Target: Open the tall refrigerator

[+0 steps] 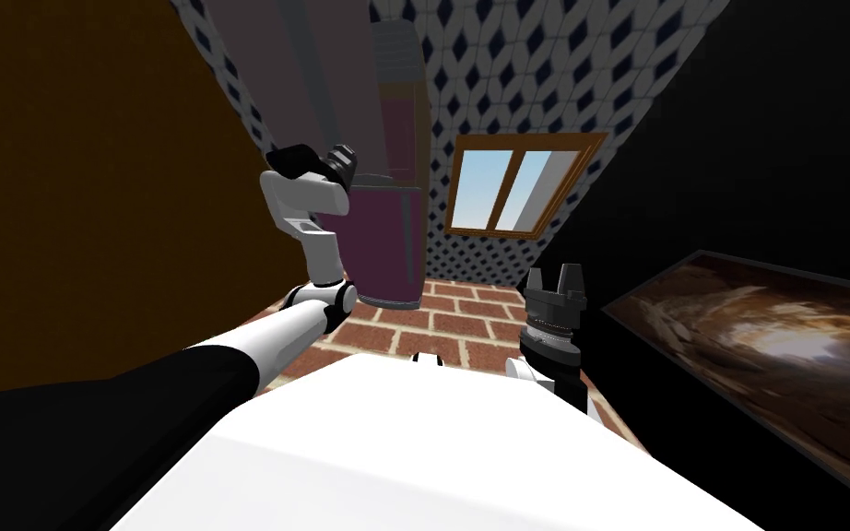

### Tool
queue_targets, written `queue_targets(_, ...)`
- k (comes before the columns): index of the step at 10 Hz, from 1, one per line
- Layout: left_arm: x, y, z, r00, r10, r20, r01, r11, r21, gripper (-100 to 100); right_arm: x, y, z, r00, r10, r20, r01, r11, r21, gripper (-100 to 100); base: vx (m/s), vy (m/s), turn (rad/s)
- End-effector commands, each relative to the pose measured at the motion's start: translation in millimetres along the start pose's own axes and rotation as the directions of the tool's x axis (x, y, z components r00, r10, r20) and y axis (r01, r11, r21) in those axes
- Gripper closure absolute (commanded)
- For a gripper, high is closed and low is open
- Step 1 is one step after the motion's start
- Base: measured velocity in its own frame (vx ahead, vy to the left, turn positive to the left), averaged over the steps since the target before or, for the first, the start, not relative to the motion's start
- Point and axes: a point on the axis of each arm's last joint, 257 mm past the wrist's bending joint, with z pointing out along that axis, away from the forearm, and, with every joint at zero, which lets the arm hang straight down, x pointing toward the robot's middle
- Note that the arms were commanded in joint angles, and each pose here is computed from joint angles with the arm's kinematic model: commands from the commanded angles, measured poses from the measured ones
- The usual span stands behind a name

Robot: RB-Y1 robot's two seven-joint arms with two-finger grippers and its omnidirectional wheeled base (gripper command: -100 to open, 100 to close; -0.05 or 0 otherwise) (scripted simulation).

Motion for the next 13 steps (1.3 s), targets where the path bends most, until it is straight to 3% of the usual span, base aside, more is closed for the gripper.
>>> queue_targets(1,-44.2,-22.6,-3.8,0.9960,-0.026,0.085,0.020,0.9972,0.071,100,0.0,0.0,0.0,1.000,0.000,0.000,0.000,1.000,0.000,0,0.000,-0.017,-0.019)
queue_targets(5,-46.8,-26.2,-4.3,0.9953,-0.025,0.094,0.017,0.9962,0.085,100,0.0,0.0,0.0,1.000,0.000,0.000,0.000,1.000,0.000,0,0.001,-0.011,-0.012)
queue_targets(6,-9.1,-11.6,0.3,0.9989,-0.046,0.000,0.046,0.9977,0.050,100,0.0,0.0,0.0,1.000,0.000,0.000,0.000,1.000,0.000,0,-0.065,0.102,-0.039)
queue_targets(7,-2.6,-20.8,-1.6,0.9980,-0.058,-0.024,0.059,0.9960,0.066,100,0.0,0.0,0.0,1.000,0.000,0.000,0.000,1.000,0.000,0,-0.180,0.269,-0.056)
queue_targets(8,-2.6,-20.8,-1.6,0.9980,-0.058,-0.024,0.059,0.9960,0.066,100,0.0,0.0,0.1,1.000,0.000,0.000,0.000,1.000,0.000,0,-0.183,0.265,-0.052)
queue_targets(11,16.9,-48.6,-8.9,0.9913,-0.088,-0.098,0.099,0.9886,0.113,100,0.0,0.0,0.1,1.000,0.000,0.000,0.000,1.000,0.000,0,-0.214,0.278,-0.019)
queue_targets(13,16.9,-48.6,-8.9,0.9913,-0.088,-0.098,0.099,0.9886,0.113,100,0.0,-0.1,0.1,1.000,0.000,0.000,0.000,1.000,0.000,0,-0.129,0.167,0.003)
